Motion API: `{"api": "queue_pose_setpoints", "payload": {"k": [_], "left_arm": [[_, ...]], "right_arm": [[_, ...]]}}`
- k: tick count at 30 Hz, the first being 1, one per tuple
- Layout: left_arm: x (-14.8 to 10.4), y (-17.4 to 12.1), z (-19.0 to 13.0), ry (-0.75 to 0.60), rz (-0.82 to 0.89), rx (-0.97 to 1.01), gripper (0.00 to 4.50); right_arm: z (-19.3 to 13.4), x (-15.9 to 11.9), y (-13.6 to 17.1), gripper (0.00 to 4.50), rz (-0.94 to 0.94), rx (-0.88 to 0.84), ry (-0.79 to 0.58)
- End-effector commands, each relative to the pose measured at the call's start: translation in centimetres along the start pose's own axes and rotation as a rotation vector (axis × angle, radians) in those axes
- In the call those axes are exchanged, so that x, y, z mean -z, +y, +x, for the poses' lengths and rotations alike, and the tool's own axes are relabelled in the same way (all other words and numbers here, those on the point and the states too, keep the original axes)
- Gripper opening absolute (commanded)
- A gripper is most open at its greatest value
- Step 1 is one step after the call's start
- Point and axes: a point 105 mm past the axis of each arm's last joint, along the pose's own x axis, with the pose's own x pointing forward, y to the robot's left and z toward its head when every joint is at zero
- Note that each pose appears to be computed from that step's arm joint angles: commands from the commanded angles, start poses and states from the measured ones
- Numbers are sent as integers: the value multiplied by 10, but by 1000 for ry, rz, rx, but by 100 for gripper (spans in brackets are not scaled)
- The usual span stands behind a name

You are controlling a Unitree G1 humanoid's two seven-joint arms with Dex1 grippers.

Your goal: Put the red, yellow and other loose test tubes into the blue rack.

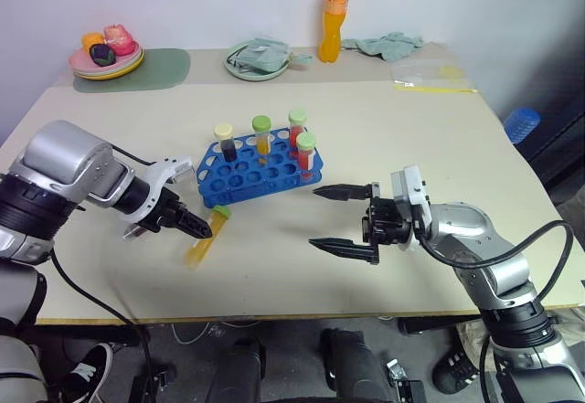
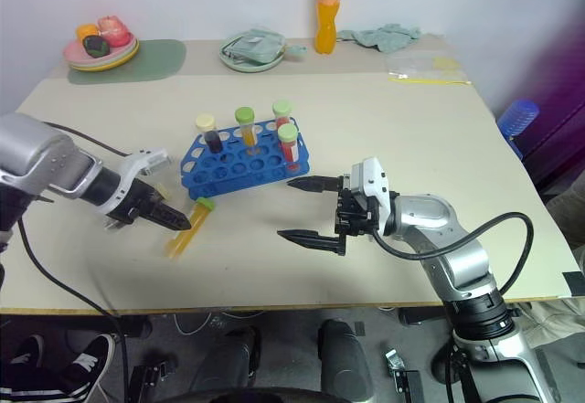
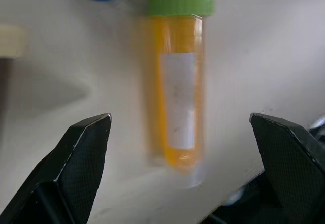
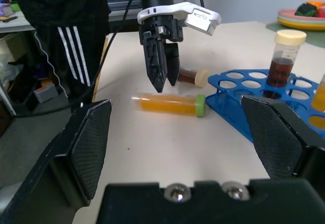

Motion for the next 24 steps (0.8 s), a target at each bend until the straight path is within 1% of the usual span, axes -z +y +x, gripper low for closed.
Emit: {"api": "queue_pose_setpoints", "payload": {"k": [1,3,6,7,8,10,11,12,13,15,20,22,24], "left_arm": [[-8,5,7,8,35,-11,450],[-8,5,12,22,44,-1,450],[-6,4,16,37,42,21,368],[-6,4,17,38,41,22,324],[-5,4,18,41,40,23,265],[-3,4,19,44,47,26,175],[-2,5,18,43,51,23,116],[-2,7,15,32,39,16,78],[-3,10,13,21,31,-1,67],[-3,15,7,-2,23,-34,67],[-3,12,-12,-101,-37,-52,67],[-3,10,-18,-146,22,-106,67],[-7,5,-24,-241,130,-166,67]], "right_arm": [[3,-14,3,448,-54,-8,-28],[4,-16,4,448,-56,-5,-31],[4,-19,4,450,-57,2,-32],[4,-19,4,450,-57,3,-32],[4,-19,4,450,-57,4,-31],[5,-18,4,450,-58,9,-29],[5,-18,3,450,-58,13,-28],[5,-18,2,450,-59,17,-25],[5,-18,1,450,-63,19,-24],[4,-17,0,450,-62,24,-22],[1,-16,-2,450,-67,35,-13],[-1,-15,-1,450,-69,38,-7],[-2,-15,-2,450,-73,43,-2]]}}
